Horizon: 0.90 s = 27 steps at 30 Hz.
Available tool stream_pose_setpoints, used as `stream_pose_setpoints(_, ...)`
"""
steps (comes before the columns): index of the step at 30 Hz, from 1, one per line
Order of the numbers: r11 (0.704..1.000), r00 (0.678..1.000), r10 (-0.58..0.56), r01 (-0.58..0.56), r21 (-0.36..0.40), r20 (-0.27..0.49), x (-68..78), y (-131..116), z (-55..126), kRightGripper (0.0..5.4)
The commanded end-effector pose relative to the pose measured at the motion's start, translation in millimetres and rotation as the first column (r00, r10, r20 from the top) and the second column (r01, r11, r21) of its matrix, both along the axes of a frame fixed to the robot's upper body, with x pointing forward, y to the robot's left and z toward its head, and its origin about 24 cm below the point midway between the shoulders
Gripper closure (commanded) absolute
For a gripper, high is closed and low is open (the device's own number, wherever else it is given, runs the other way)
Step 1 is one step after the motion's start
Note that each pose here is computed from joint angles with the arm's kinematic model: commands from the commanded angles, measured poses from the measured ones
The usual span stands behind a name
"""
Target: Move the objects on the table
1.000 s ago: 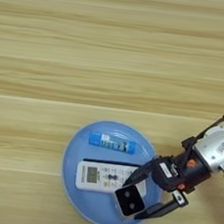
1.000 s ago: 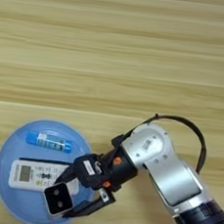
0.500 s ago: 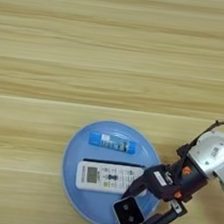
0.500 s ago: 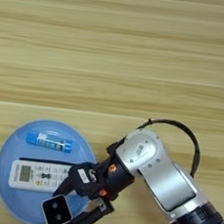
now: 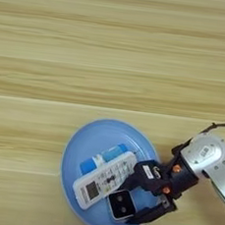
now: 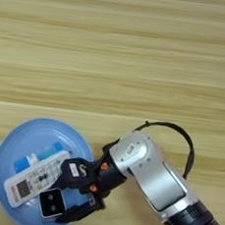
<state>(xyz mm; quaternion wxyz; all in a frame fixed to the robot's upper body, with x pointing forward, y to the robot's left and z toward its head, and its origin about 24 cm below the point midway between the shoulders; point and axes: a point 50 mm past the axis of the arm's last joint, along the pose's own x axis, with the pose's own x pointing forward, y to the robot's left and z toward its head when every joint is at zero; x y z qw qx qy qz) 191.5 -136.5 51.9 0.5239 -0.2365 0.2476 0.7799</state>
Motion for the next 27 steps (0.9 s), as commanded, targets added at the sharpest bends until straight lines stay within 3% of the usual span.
stream_pose_setpoints(1,0.999,0.993,-0.039,0.040,-0.007,0.112,15.5,-0.8,14.6,2.93)
stream_pose_setpoints(3,0.999,0.993,-0.040,0.041,-0.008,0.114,15.9,-0.8,15.0,2.93)
stream_pose_setpoints(4,0.999,0.992,-0.041,0.042,-0.007,0.117,16.3,-0.8,15.3,2.64)
stream_pose_setpoints(14,0.998,0.989,-0.065,0.066,-0.002,0.134,22.6,0.0,20.2,1.64)
stream_pose_setpoints(27,0.995,0.979,-0.091,0.081,0.059,0.181,32.7,1.5,41.0,0.45)
